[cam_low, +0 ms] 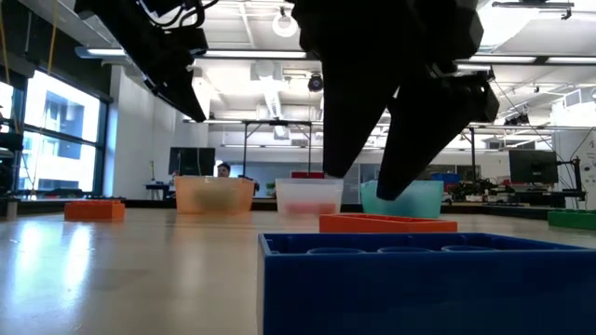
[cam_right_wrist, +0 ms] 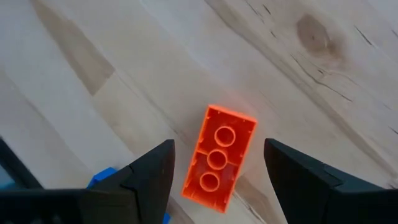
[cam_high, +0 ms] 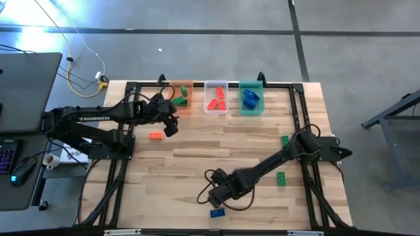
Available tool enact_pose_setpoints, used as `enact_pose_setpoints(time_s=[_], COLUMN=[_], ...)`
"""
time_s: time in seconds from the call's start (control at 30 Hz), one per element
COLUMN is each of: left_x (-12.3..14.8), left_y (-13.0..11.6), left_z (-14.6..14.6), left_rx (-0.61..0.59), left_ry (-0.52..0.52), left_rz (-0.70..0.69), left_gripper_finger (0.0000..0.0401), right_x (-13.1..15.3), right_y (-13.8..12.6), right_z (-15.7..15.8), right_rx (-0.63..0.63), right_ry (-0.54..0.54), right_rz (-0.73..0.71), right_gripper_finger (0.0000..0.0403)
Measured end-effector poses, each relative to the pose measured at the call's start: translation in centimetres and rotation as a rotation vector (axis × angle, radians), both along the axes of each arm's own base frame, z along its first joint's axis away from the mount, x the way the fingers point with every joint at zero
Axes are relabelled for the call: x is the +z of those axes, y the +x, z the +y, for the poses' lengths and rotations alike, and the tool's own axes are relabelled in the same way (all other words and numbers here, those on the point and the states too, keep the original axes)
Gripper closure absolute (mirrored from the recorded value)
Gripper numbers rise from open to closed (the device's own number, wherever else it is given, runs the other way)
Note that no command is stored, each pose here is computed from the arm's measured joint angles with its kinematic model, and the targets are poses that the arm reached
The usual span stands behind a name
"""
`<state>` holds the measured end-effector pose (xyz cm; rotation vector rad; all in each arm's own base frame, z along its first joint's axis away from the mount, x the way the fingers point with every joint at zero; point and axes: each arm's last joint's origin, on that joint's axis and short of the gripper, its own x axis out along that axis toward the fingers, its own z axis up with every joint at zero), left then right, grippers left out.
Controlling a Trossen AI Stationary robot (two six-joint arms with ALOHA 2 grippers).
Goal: Sort & place blocks by color
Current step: Put the orange game piece into the transparent bin
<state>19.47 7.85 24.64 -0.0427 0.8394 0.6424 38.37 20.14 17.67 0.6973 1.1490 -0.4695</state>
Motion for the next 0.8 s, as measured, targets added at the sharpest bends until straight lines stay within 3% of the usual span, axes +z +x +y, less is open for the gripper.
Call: enact_pose_setpoints(time_s=[0.43, 0.53, 0.7, 0.8], left_x=[0.0, 0.0, 0.0, 0.0], left_y=[0.0, 0.0, 0.0, 0.0], left_z=[0.0, 0.0, 0.0, 0.0], left_rx=[0.0, 0.0, 0.0, 0.0], left_ry=[0.0, 0.001, 0.001, 0.001], left_rz=[-0.001, -0.002, -0.003, -0.004], left_gripper_finger=[0.0236, 0.0236, 0.0236, 0.0236], right_x=[-3.6, -3.7, -3.8, -3.8], right_y=[0.5, 0.5, 0.4, 0.4], right_z=[0.8, 0.7, 0.7, 0.7], right_rx=[0.02, 0.023, 0.063, 0.109], right_ry=[0.005, 0.013, 0.01, 0.007], right_rz=[0.07, 0.085, 0.097, 0.098], right_gripper_finger=[0.017, 0.0196, 0.0283, 0.0292])
